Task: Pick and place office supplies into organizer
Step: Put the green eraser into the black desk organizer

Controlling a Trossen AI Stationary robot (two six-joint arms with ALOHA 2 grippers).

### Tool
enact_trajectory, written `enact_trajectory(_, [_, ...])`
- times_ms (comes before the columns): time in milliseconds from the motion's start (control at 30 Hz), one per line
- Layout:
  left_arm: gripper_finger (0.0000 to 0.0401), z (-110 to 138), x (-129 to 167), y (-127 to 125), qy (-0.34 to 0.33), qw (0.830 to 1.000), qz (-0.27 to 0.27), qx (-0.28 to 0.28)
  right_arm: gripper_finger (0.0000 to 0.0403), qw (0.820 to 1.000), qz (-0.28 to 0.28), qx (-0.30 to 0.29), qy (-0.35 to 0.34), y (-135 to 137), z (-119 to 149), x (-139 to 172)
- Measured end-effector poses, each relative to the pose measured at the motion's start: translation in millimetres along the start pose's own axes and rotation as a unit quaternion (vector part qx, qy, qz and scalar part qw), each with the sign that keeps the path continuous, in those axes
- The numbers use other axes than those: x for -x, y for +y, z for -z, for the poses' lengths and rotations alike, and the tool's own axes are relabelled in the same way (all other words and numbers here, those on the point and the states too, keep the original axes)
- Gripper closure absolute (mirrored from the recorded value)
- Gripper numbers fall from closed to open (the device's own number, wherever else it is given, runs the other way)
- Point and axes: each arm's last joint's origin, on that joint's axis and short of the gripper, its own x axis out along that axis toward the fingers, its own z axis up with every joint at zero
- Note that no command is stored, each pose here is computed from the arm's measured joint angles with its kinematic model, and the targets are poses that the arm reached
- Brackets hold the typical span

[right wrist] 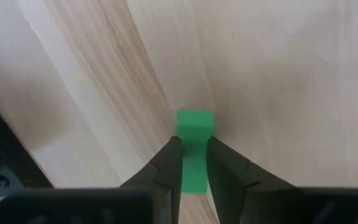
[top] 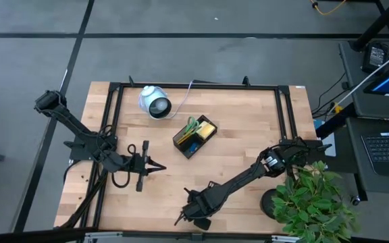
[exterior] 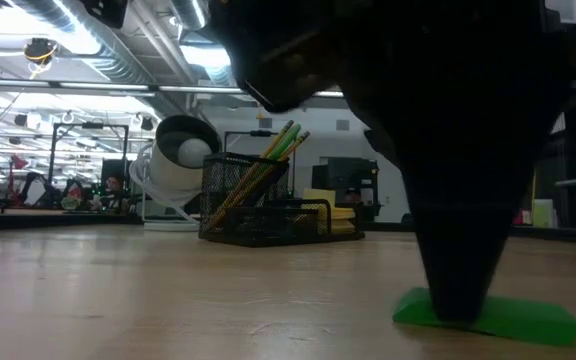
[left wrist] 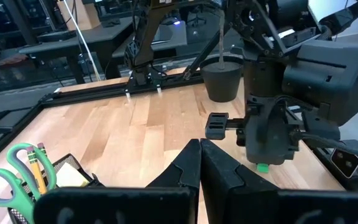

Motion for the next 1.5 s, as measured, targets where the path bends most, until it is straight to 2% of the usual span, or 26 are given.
enact_trajectory(333, [0.0399, 0.0, 0.0, 0.2, 0.000, 1.000, -0.004, -0.006, 0.0338, 0.995, 0.024, 0.035, -0.093, 7.9, -9.4, 47.1])
enact_trajectory(600, [0.0399, 0.5, 0.1, 0.4, 0.003, 1.000, -0.004, -0.010, 0.0337, 0.984, 0.070, 0.054, -0.156, 1.7, -8.7, 78.4])
enact_trajectory(1067, [0.0399, 1.3, 1.0, 1.1, 0.008, 1.000, -0.004, -0.010, 0.0338, 0.973, 0.120, 0.107, -0.168, -25.5, -34.6, 87.2])
enact_trajectory(1267, [0.0399, -1.1, 6.0, 4.7, 0.008, 1.000, -0.004, -0.009, 0.0336, 0.960, 0.180, 0.125, -0.175, -48.0, -51.8, 90.5])
enact_trajectory(1500, [0.0399, -1.0, 11.1, 8.4, 0.018, 1.000, -0.005, -0.008, 0.0334, 0.948, 0.213, 0.165, -0.168, -67.7, -68.7, 93.3])
